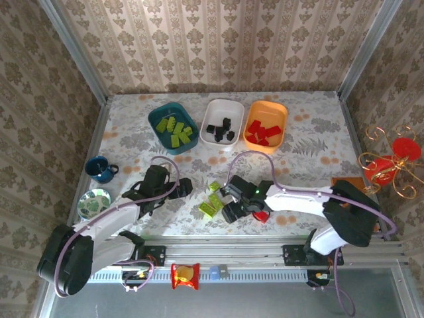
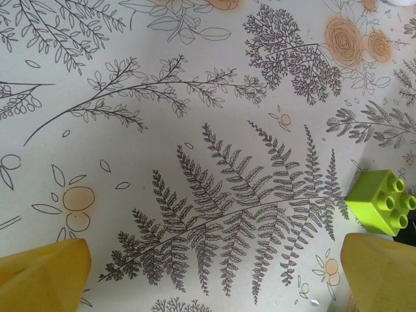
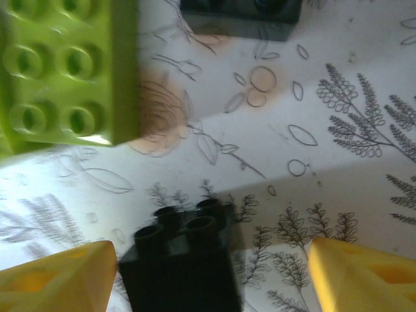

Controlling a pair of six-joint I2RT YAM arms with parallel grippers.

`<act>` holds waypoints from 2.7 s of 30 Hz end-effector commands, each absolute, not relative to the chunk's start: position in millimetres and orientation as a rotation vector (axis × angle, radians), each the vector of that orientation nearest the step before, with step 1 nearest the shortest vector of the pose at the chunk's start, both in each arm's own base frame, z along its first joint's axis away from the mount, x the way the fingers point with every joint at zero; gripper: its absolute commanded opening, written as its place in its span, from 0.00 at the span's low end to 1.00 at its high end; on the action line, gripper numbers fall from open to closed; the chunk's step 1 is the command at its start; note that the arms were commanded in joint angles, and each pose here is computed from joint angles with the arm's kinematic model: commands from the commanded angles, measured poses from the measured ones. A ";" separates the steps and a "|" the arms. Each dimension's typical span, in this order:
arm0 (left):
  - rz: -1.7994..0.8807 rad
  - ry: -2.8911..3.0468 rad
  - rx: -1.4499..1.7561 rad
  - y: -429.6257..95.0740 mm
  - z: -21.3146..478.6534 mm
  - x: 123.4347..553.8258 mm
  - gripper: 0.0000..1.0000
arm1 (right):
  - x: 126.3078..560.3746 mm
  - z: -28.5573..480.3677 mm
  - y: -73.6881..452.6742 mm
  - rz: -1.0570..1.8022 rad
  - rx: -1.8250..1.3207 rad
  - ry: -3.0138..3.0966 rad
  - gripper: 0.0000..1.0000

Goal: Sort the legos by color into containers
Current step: Pick up the lego from the bottom-center of the table, then place the lego in the container, then pick up the lego from the center of the table.

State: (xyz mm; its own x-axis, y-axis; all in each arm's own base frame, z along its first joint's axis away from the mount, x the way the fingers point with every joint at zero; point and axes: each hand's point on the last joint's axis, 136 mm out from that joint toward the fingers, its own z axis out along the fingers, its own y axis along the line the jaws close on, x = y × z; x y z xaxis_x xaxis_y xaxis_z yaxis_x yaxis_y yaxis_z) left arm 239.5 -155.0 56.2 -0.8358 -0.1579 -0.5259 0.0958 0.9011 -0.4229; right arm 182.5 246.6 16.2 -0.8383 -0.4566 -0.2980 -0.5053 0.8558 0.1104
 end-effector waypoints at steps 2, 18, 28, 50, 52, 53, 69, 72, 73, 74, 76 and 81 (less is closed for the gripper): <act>-0.621 2.473 -0.048 -158.6 65.9 244.9 1.00 | 193.1 14.6 252.6 0.220 -0.751 2.741 0.73; -0.606 2.459 -0.033 -158.2 73.0 248.0 1.00 | 239.6 88.8 263.4 0.400 -0.642 2.572 0.25; -0.631 2.440 -0.033 -163.2 82.9 251.1 1.00 | 389.5 165.5 258.4 0.445 -0.262 2.374 0.24; -0.660 2.510 0.349 -211.4 79.6 222.3 0.94 | 488.1 146.3 238.5 0.316 0.013 2.415 0.77; -0.639 2.522 0.408 -220.8 76.2 221.8 0.93 | 476.1 146.5 233.4 0.321 0.017 2.416 0.77; -0.633 2.524 0.443 -226.8 74.7 221.6 0.92 | 469.1 145.5 230.6 0.328 0.020 2.418 0.77; -0.381 2.557 0.721 -265.4 48.8 237.4 0.73 | 405.7 134.9 193.9 0.357 0.092 2.409 0.78; -0.387 2.567 0.730 -268.9 44.6 237.5 0.71 | 405.6 135.7 191.8 0.356 0.101 2.404 0.78; -0.389 2.571 0.733 -270.1 43.2 237.6 0.71 | 406.0 136.8 191.1 0.358 0.105 2.400 0.78; -0.390 2.571 0.739 -272.1 42.2 238.5 0.70 | 406.0 138.5 190.6 0.358 0.107 2.395 0.78; -0.389 2.577 0.751 -275.2 39.8 239.3 0.68 | 406.2 141.1 189.4 0.357 0.111 2.388 0.78; -0.393 2.586 0.776 -283.1 35.7 241.7 0.67 | 405.8 148.0 182.1 0.347 0.124 2.371 0.78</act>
State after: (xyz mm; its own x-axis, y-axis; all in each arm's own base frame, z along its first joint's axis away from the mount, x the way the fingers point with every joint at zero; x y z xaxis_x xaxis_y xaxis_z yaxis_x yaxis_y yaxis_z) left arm 241.3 -275.5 32.9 -0.7781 0.4268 -0.4610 0.5442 0.8244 -0.1554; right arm 404.0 192.5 133.4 -0.7666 0.1474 -0.6250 -0.0406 0.9602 0.2763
